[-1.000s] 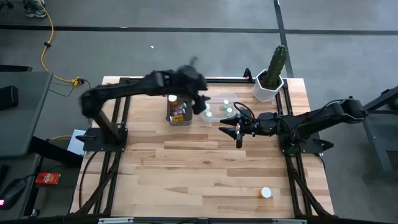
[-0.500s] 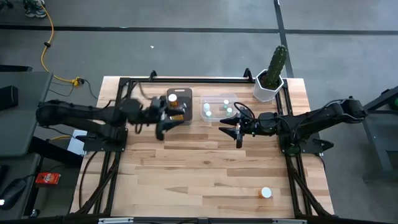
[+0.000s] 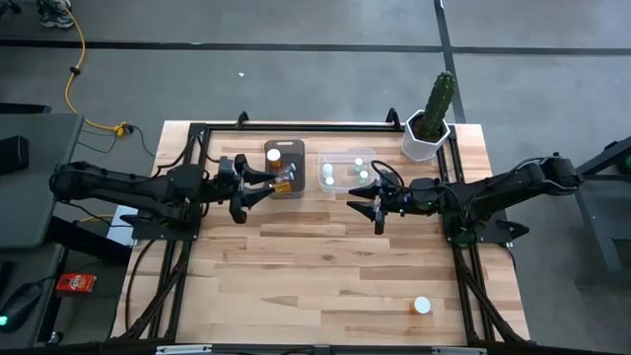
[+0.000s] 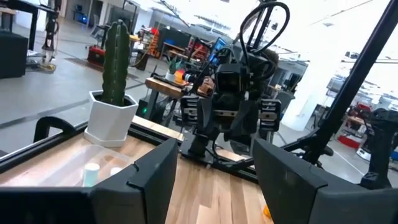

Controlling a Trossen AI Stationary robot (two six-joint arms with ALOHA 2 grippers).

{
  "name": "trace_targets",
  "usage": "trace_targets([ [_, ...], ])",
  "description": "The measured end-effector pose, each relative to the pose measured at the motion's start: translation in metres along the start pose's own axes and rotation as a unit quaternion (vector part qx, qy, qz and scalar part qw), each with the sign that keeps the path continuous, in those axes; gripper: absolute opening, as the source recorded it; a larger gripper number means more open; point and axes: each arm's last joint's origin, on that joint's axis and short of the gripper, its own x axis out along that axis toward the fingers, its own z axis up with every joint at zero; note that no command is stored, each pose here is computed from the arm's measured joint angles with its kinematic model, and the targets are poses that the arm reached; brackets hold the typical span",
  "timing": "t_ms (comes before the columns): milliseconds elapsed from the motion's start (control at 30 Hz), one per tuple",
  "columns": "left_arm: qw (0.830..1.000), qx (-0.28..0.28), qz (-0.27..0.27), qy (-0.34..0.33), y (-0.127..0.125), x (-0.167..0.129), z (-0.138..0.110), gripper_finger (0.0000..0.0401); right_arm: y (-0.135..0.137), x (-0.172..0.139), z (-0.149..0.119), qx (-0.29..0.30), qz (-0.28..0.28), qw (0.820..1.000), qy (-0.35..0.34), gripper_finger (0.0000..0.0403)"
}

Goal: Pick and place medicine bottles into bin by pill shape (circle, oval)
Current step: Put the orange capsule bottle into the black bin

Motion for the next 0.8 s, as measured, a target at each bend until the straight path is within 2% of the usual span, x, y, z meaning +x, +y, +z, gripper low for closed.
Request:
trace_targets([
  [133,1.000,0.000,-0.009,0.005,0.000,0.001,-0.001,0.0198,0.002,0.000,0.003,0.032,0.012,0.999,-0.006,0.0179],
  [233,1.000,-0.007,-0.018,0.009,-0.001,0.001,-0.001,0.0198,0.013,0.002,0.018,0.053,0.042,0.998,0.012,0.0179],
  [300,1.000,-0.008,-0.019,0.009,-0.001,0.001,-0.001,0.0198,0.026,0.002,0.027,0.044,0.054,0.995,0.065,0.0179],
  [400,1.000,-0.008,-0.019,0.009,-0.001,0.001,-0.001,0.0198,0.046,-0.003,0.033,0.026,0.029,0.981,0.192,0.0179],
  [467,1.000,-0.008,-0.019,0.009,-0.001,0.001,-0.001,0.0198,0.060,-0.010,0.033,0.015,0.002,0.960,0.279,0.0179],
  [600,1.000,-0.008,-0.019,0.010,-0.001,0.001,-0.001,0.0198,0.086,-0.024,0.016,0.034,-0.047,0.901,0.431,0.0179],
  [733,1.000,-0.008,-0.020,0.010,-0.001,0.001,-0.001,0.0198,0.112,-0.040,-0.011,0.091,-0.074,0.843,0.524,0.0186],
  [800,1.000,-0.008,-0.020,0.010,-0.001,0.001,-0.001,0.0198,0.125,-0.049,-0.023,0.119,-0.095,0.824,0.545,0.0198],
])
